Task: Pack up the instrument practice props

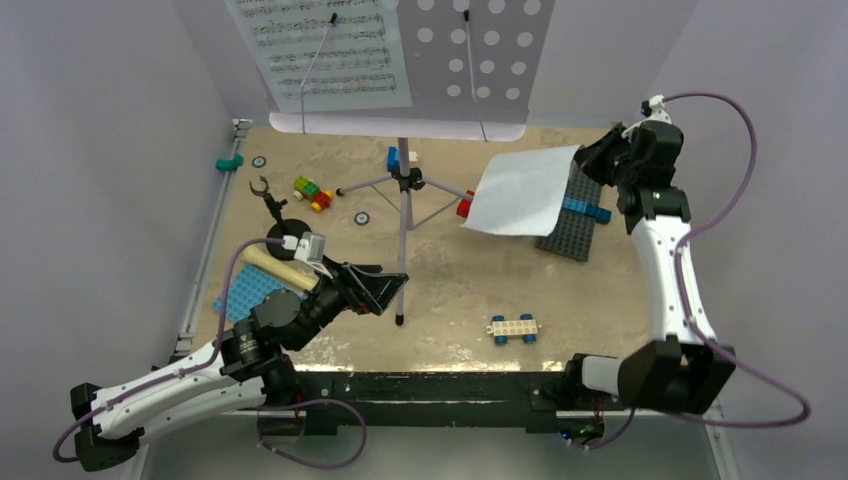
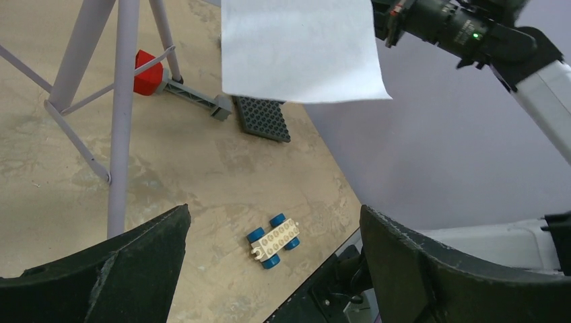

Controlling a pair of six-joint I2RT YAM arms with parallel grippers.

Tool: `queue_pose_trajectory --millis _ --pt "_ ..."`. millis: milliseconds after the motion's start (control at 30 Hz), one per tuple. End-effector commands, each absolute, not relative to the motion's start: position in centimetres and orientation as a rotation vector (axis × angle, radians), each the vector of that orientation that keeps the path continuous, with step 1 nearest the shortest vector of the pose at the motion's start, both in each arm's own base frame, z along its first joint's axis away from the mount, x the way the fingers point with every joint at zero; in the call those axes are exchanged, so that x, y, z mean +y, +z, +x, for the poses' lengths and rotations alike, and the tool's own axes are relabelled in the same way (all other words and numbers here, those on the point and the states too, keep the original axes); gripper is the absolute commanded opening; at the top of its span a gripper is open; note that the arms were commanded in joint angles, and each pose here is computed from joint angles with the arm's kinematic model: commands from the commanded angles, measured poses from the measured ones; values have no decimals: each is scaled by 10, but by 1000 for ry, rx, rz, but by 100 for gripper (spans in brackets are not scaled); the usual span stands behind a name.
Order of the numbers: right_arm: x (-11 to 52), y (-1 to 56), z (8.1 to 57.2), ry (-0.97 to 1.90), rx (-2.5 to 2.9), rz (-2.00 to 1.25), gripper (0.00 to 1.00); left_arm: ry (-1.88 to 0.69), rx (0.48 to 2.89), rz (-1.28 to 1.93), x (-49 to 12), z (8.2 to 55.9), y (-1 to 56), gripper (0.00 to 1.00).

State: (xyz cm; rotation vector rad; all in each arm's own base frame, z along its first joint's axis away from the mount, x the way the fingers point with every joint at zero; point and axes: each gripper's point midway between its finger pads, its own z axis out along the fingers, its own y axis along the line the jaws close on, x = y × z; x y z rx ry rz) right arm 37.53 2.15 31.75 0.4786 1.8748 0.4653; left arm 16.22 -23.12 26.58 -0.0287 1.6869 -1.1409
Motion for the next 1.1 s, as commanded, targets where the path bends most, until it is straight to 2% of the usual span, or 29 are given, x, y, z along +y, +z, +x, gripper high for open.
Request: queue_pose_trajectory --millis 0,100,267,367,567,633,833,1067 --pt "12 290 415 649 1985 620 0 -1154 1687 -40 -232 161 267 100" --pt "-4 250 434 650 2100 696 0 -1148 1711 -35 -234 161 260 100" --pt "-5 244 457 723 2146 676 0 -1108 1713 -8 -235 164 260 100" --pt "-1 267 466 768 2103 632 0 -1078 1718 14 -236 166 259 100" --pt "19 362 467 945 1889 534 0 -1047 1722 46 -242 170 263 100" --pt "16 368 471 937 1871 561 0 -1044 1726 54 -244 171 264 100" --pt "-18 258 479 836 2083 762 0 -1020 1771 68 -245 170 255 100" --pt "-13 222 469 841 2131 736 0 -1026 1779 72 -249 171 250 100"
